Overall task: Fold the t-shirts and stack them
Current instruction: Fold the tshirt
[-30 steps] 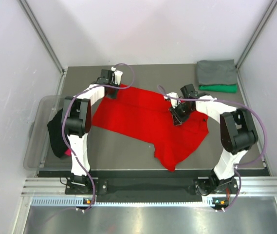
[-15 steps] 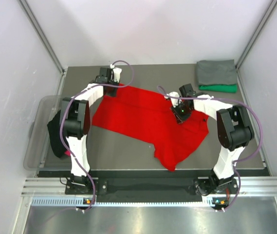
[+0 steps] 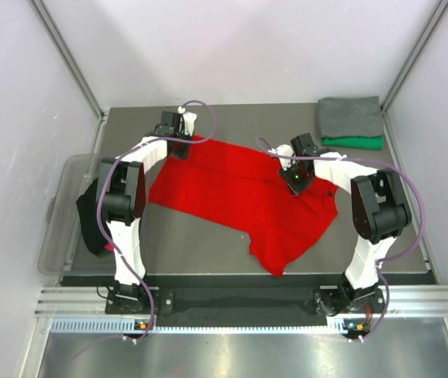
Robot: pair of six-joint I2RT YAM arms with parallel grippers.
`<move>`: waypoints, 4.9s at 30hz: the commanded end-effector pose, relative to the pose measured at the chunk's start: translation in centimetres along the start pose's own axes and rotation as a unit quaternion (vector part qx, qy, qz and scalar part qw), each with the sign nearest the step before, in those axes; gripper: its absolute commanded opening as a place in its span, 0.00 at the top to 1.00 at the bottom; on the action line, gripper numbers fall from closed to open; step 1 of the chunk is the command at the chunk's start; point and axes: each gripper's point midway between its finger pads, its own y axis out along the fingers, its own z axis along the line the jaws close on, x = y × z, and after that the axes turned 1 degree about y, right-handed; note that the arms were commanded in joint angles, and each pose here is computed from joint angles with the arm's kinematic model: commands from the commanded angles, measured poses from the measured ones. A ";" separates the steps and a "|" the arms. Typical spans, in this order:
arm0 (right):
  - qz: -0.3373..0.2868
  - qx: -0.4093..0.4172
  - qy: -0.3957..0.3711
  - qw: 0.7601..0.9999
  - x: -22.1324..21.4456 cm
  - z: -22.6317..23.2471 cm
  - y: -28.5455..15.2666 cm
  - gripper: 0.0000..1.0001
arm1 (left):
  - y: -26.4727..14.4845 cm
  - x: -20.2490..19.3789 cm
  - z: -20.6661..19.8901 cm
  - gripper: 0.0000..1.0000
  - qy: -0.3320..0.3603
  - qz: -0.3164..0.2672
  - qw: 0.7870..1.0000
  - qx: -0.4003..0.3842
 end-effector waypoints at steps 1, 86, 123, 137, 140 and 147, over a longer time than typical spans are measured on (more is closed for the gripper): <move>-0.053 -0.055 -0.011 0.997 3.2 -2.3 -2.2 0.72 | -2.1 2.9 -0.3 1.00 0.000 -0.046 0.999 -0.004; -0.056 -0.120 -0.069 0.989 4.8 -4.3 -3.2 0.81 | -3.5 2.9 -0.9 1.00 0.002 -0.058 0.998 -0.011; 0.003 0.032 -0.083 0.996 0.2 1.5 -1.1 0.83 | -4.2 2.9 -1.0 1.00 0.009 -0.065 0.998 -0.008; -0.024 -0.071 -0.081 0.994 3.5 -3.7 -1.6 0.83 | -4.2 2.7 -1.0 1.00 0.007 -0.063 0.998 -0.006; -0.035 -0.077 -0.083 0.993 4.2 -4.0 -1.7 0.82 | -4.1 2.6 -1.0 1.00 0.008 -0.062 0.998 -0.005; -0.032 -0.070 -0.083 0.994 4.1 -3.8 -1.3 0.78 | -4.1 2.6 -1.0 1.00 0.008 -0.062 0.998 -0.006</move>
